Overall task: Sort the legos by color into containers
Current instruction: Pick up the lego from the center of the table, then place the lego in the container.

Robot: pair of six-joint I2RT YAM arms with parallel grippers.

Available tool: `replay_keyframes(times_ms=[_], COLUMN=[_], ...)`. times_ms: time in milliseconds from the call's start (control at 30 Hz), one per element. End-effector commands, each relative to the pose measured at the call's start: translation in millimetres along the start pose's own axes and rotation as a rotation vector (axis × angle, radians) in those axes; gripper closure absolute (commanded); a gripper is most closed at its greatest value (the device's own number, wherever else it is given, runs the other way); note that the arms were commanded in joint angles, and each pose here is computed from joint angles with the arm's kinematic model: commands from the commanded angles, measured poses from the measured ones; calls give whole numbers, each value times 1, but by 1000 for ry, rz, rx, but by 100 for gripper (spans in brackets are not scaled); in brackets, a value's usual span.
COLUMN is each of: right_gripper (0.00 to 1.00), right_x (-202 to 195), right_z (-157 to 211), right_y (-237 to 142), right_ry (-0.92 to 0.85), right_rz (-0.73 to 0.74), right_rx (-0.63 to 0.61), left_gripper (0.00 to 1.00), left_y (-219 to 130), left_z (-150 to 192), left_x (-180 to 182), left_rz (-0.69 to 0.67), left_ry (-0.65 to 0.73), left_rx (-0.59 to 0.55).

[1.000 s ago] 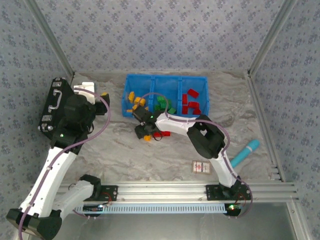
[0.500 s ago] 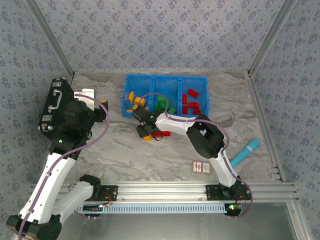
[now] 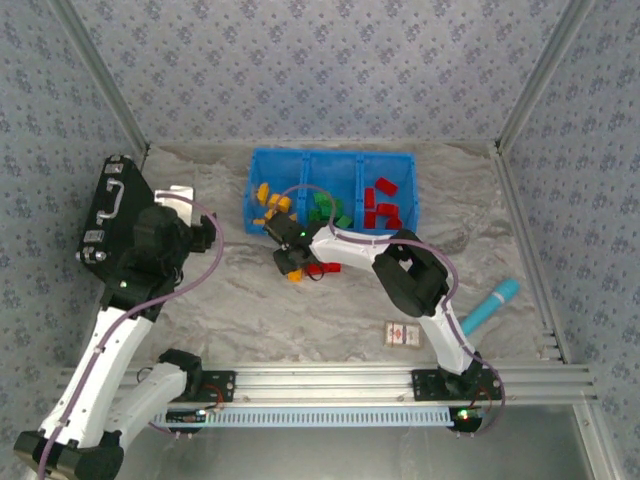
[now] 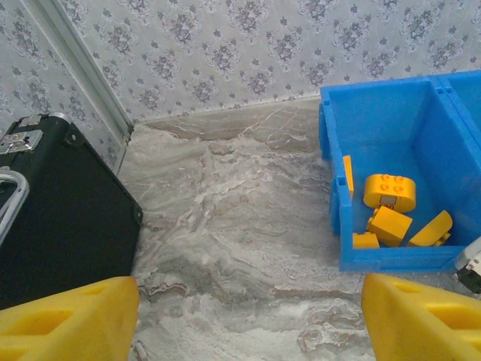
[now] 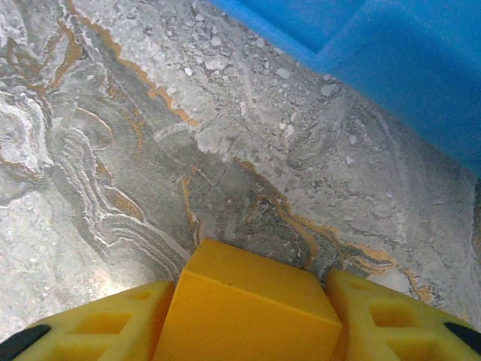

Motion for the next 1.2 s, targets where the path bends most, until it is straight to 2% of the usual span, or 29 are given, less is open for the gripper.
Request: replay_keyframes(times_ms=[0, 333, 700, 1167], right_gripper=[58, 59, 59, 60], right_x=[4, 14, 22, 6], right_z=[-7, -31, -76, -120], right_y=[-9, -36, -68, -76], right_ry=[-35, -86, -160, -186], right_rz=[11, -17, -17, 31], right_rx=[-34, -91, -209, -297], left_gripper=[22, 20, 20, 20], left_y=[-14, -15, -4, 0], left_z=[-8, 19, 48, 61], left_x=[12, 15, 11, 10], left_rz=[-34, -50, -36, -26], left_ry=[10, 3, -35, -58], left_rx=[-26, 20, 62, 74])
Point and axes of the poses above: each hand's point on the last joint's axis, 136 mm out from that joint toward the fingers, its own y axis out along the fingers, its own x axis along the line the jaws close on, z = x × y, the point moved 1 cm from there along -y, back along the fingers, and after that the axes turned 6 degrees about y, right-handed, at the moved point
